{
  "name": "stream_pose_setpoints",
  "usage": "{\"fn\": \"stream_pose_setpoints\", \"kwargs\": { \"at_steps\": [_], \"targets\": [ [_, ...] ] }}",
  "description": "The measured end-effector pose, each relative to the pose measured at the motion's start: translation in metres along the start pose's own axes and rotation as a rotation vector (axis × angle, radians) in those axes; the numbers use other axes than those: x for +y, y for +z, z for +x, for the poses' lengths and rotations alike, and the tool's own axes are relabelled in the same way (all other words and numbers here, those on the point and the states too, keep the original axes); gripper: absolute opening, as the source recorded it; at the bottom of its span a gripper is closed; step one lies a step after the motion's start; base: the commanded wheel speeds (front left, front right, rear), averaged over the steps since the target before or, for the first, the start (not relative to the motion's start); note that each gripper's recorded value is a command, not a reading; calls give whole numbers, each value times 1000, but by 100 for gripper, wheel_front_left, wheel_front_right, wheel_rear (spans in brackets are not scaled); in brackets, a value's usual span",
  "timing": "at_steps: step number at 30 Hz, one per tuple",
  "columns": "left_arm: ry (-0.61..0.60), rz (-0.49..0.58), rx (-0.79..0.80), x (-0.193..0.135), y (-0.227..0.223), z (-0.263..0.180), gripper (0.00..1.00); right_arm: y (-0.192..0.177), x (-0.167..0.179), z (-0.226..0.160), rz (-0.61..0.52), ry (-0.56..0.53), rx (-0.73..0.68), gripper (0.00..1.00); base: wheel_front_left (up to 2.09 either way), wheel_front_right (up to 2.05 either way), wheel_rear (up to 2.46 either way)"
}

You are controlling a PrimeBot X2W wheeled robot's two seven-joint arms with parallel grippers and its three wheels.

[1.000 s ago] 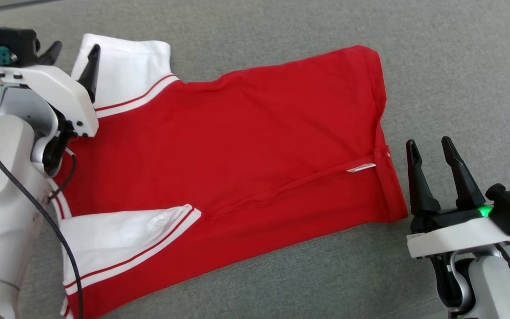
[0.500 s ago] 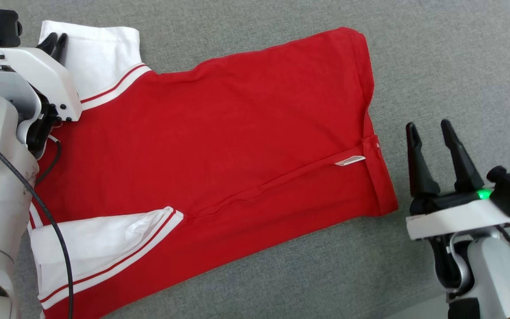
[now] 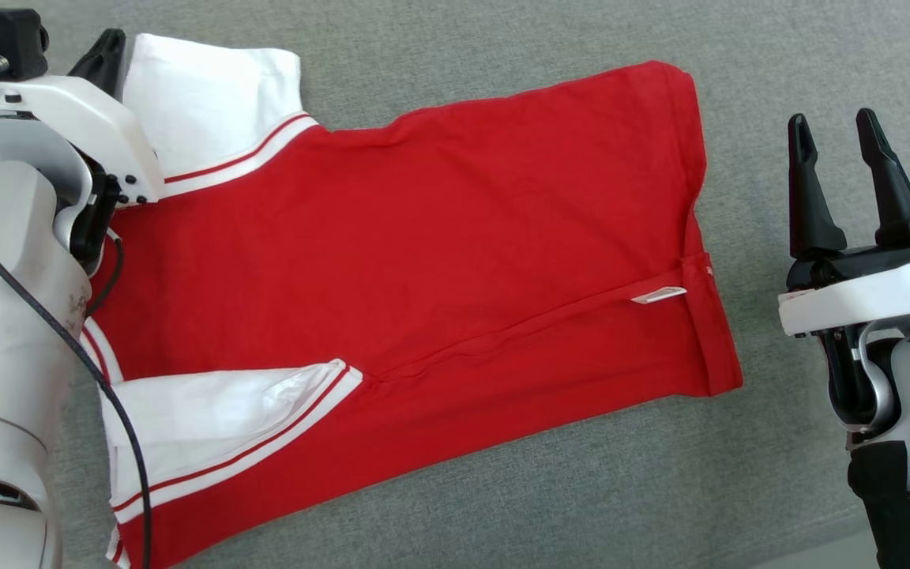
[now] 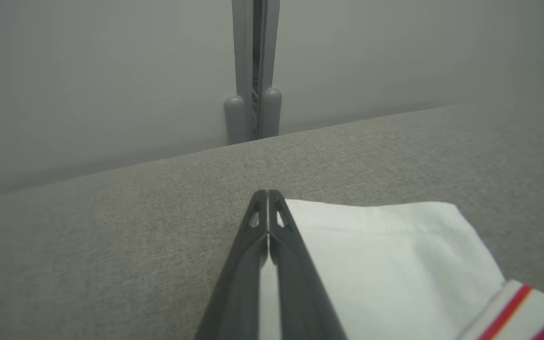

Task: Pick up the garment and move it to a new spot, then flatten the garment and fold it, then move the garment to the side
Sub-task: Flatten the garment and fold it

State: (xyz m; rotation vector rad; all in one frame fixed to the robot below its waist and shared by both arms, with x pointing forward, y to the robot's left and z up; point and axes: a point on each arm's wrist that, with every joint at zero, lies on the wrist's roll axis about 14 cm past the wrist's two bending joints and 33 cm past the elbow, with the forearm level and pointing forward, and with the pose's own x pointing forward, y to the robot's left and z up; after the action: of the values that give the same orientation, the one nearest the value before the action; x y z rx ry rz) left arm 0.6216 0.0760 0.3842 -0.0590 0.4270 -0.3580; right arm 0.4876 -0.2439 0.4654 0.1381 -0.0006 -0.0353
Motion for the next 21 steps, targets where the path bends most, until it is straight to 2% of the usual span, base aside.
{"fn": "stream_pose_setpoints", "kwargs": {
  "at_steps": [2,3,4,5,6,12,17,21],
  "targets": [
    [3,5,-59,1,12,-4,0,1,3,1,2,7,-3,100,0,0,0],
    [6,6,-83,0,18,-6,23,2,4,0,6,9,-5,100,0,0,0],
    [13,3,-117,-1,26,-8,23,2,5,-1,8,11,-5,100,0,0,0],
    [18,1,-155,-1,36,-11,82,3,7,-2,12,13,-8,100,0,0,0],
    [31,0,-183,1,43,-15,100,2,8,-4,15,14,-6,100,0,0,0],
    [101,6,-389,11,88,-54,100,0,18,-20,44,20,-4,100,0,0,0],
    [162,1,-471,12,74,-110,100,-2,31,-36,59,40,2,100,0,0,0],
    [207,3,-477,8,52,-154,100,-3,41,-51,67,59,9,100,0,0,0]
  ]
}}
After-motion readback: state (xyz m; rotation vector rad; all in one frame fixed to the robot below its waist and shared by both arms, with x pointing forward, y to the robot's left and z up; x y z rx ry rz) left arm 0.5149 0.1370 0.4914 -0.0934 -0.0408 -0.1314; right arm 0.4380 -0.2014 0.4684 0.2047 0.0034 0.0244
